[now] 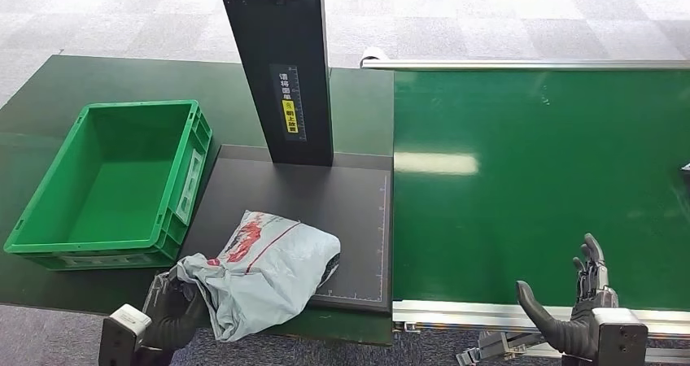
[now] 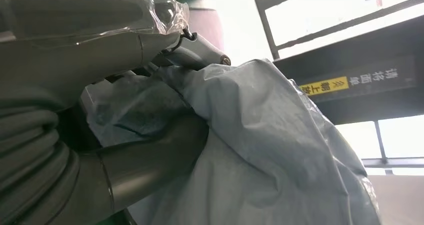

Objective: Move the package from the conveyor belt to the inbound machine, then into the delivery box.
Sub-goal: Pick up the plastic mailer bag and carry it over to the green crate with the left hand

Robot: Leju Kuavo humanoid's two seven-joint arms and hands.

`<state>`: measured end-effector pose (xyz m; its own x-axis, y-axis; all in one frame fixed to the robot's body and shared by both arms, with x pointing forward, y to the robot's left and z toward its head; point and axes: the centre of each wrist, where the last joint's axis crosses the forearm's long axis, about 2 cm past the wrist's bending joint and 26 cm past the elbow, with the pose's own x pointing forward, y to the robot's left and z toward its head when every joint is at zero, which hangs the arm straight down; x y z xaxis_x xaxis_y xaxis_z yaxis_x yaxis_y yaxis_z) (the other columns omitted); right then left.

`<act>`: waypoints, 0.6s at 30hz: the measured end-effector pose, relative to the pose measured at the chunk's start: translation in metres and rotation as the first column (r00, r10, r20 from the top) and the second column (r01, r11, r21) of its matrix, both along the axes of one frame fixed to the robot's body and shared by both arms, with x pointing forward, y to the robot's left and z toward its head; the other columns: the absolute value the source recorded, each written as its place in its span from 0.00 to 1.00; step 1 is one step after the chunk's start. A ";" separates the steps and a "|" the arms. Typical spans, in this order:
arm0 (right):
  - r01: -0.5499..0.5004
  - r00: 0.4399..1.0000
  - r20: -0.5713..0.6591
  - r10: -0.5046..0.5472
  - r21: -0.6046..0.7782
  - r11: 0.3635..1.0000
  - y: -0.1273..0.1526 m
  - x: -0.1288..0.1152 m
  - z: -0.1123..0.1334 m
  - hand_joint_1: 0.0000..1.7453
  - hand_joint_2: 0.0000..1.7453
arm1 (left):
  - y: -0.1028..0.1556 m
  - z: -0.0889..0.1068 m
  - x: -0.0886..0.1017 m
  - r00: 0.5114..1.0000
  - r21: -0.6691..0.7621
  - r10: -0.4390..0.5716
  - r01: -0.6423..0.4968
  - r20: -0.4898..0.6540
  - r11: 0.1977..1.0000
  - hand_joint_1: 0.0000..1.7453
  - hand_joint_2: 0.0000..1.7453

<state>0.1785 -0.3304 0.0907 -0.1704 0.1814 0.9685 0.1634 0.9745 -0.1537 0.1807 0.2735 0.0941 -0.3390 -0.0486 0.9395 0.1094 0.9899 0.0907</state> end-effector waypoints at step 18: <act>-0.038 0.999 0.014 0.037 0.024 0.999 0.015 0.019 0.000 0.00 1.00 | -0.020 0.037 0.041 0.969 0.088 0.018 -0.041 0.247 0.995 1.00 1.00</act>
